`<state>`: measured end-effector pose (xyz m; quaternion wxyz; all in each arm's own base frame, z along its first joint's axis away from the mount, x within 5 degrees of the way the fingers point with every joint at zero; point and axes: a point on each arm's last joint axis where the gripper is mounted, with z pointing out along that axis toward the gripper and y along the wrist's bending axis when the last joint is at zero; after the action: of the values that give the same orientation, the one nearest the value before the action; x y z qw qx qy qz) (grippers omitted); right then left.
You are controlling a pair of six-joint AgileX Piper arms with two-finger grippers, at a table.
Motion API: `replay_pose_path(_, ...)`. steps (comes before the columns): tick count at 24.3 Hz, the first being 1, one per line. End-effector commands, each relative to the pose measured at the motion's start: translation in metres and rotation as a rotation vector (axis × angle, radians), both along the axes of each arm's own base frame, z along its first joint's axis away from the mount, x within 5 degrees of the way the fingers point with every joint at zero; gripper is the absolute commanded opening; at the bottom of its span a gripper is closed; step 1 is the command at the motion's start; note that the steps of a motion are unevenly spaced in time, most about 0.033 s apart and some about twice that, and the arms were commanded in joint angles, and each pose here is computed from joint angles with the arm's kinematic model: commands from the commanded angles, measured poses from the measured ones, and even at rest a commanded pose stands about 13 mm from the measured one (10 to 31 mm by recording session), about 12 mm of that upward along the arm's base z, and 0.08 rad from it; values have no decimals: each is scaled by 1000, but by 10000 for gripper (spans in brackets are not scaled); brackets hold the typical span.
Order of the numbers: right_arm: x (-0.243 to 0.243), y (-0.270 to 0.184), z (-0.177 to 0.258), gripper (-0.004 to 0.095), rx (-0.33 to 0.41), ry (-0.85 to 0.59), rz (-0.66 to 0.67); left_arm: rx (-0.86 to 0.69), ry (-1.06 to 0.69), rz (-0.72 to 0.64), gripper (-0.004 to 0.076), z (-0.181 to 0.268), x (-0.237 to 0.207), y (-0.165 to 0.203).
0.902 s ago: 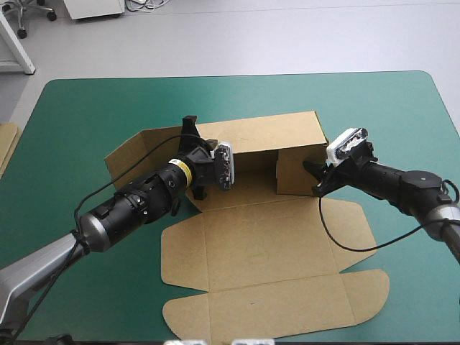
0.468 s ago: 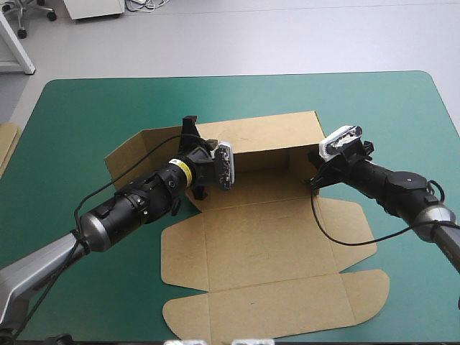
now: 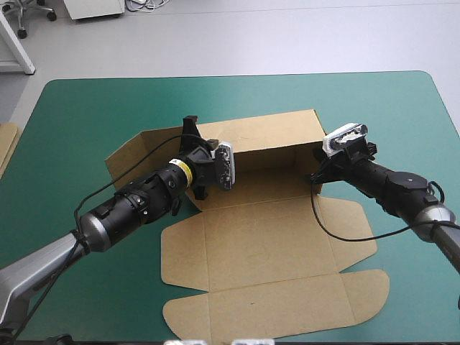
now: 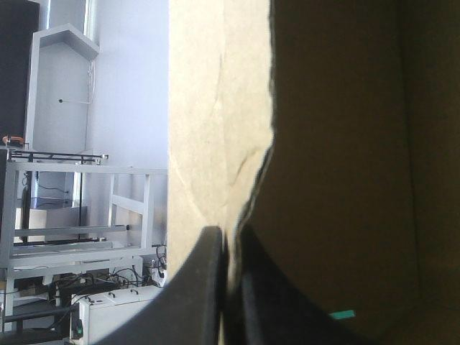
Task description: Fold the box
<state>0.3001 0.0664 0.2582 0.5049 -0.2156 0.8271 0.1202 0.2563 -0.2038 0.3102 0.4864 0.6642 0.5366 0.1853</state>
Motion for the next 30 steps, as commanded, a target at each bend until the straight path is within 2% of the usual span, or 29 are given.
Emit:
replay_pose_path(1,-5,11,18,-19,34,-65,105,-135,-7,-63,17,10,-7,-13)
replay_pose_path(8,-5,11,18,-19,54,-56,94,-169,-44,-87,242,27,-19,-11)
replay_pose_path(11,-5,11,18,-19,57,-52,90,-194,-67,-108,312,38,-29,-10)
replay_pose_path(16,-5,11,18,-19,70,-46,82,-259,-97,-161,330,59,-53,-10)
replay_pose_path(18,-5,11,18,-19,72,-41,76,-355,-43,-181,330,68,-70,-13)
replay_pose_path(21,-5,10,18,-20,76,-38,68,-418,22,-193,330,76,-86,-16)
replay_pose_path(25,-4,9,17,-19,77,-32,47,-586,226,-144,329,103,-104,-15)
replay_pose_path(30,-3,7,17,-20,112,-4,8,-694,353,-22,329,139,-98,2)
